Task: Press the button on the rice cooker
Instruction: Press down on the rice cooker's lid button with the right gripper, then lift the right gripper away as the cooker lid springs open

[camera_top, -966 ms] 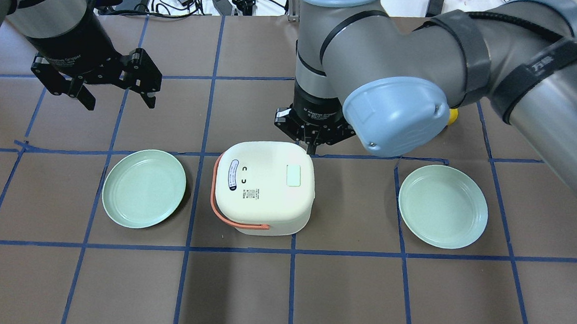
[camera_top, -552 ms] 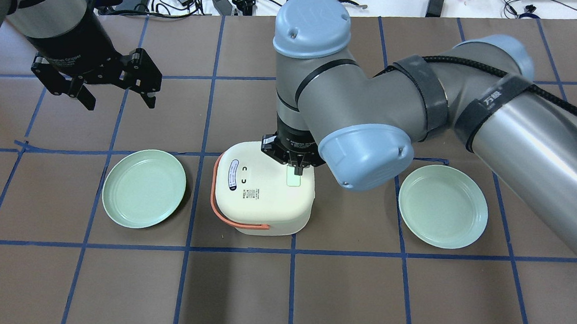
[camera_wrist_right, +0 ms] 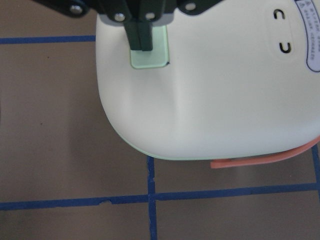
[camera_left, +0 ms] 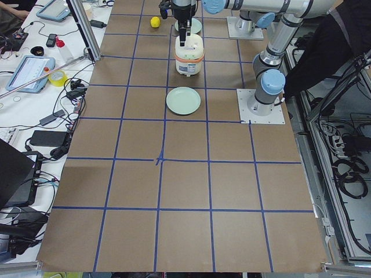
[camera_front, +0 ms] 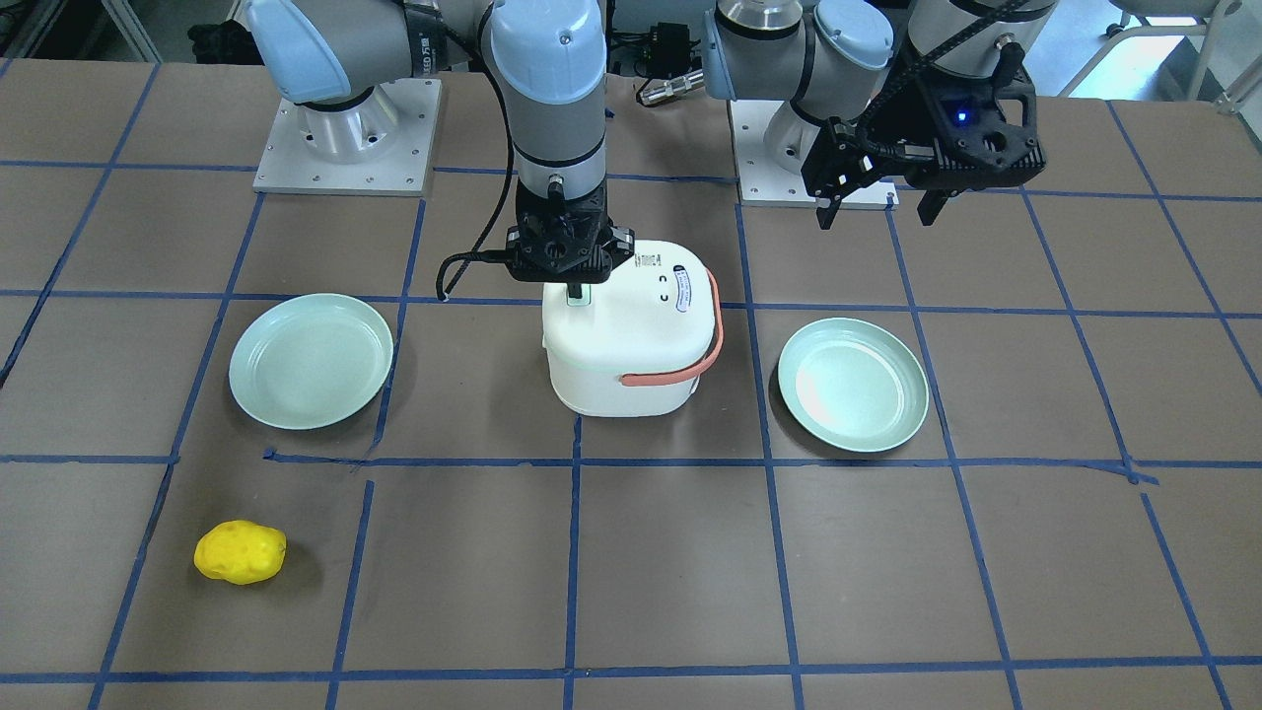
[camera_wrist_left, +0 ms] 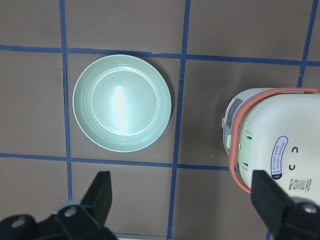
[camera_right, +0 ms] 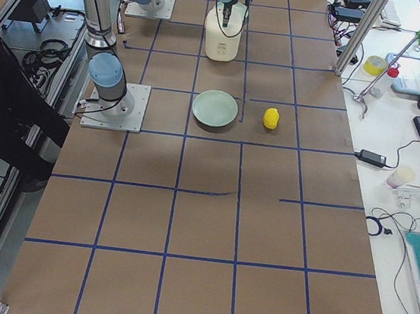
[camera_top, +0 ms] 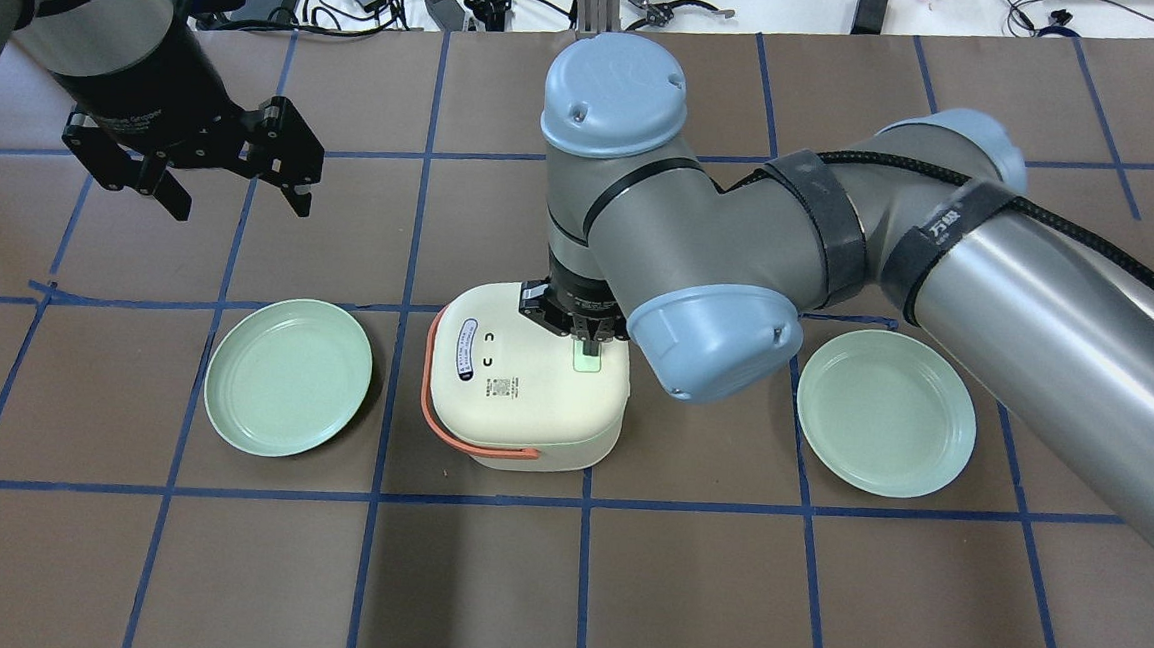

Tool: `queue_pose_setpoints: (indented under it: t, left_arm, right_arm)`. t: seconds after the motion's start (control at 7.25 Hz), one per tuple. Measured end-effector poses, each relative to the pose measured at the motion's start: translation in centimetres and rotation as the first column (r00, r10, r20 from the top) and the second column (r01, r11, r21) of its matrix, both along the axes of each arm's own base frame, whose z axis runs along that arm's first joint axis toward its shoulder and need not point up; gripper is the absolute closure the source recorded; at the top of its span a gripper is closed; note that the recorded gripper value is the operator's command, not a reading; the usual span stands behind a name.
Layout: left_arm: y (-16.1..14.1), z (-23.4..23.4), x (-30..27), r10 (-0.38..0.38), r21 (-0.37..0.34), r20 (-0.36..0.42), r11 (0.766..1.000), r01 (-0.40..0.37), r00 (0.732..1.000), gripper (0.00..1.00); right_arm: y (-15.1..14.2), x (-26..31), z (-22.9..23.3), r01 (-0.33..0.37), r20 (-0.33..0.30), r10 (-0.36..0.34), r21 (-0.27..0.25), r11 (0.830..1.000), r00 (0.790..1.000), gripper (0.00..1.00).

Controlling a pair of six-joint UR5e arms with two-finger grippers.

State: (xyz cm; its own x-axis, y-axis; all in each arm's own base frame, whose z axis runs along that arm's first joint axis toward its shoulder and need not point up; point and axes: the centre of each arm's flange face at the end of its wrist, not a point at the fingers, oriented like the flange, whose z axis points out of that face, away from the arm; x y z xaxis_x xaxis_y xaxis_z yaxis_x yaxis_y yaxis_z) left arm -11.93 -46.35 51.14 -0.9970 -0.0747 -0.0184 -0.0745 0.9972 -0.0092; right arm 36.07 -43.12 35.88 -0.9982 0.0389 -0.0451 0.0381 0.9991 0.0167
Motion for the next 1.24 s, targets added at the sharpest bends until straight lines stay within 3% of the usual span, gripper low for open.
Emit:
queue_pose_setpoints:
  t: [0.28,0.41,0.55,0.69,0.83,0.97,1.24]
  left_arm:
    - [0.0,0.0,0.0,0.001,0.0,0.0,1.0,-0.001,1.0,0.0]
    - [0.0,0.0,0.0,0.001,0.0,0.0,1.0,-0.001,1.0,0.0]
    - [0.0,0.0,0.0,0.001,0.0,0.0,1.0,-0.001,1.0,0.0]
    - [0.0,0.0,0.0,0.0,0.0,0.0,1.0,0.0,1.0,0.0]
    - [0.0,0.0,0.0,0.0,0.0,0.0,1.0,0.0,1.0,0.0]
    - [0.0,0.0,0.0,0.0,0.0,0.0,1.0,0.0,1.0,0.0]
    - [0.0,0.0,0.0,0.001,0.0,0.0,1.0,-0.001,1.0,0.0]
  right_arm:
    - [-0.2,0.1,-0.2,-0.001,0.0,0.001,-0.003,1.0,1.0,0.99]
    - [-0.3,0.1,0.1,-0.003,0.0,0.003,-0.01,1.0,1.0,0.79]
    - [-0.5,-0.1,1.2,-0.002,-0.008,0.002,-0.022,1.0,1.0,0.52]
    - [-0.9,-0.6,2.6,0.006,-0.028,-0.007,-0.024,1.0,1.0,0.39]
    - [-1.6,-1.4,4.5,0.019,-0.052,-0.019,-0.008,1.0,0.998,0.02]
    - [-2.8,-2.8,6.5,0.032,-0.069,-0.032,-0.003,0.999,0.997,0.0]
    - [-6.3,-7.9,10.8,0.023,-0.057,-0.026,-0.042,0.999,0.998,0.0]
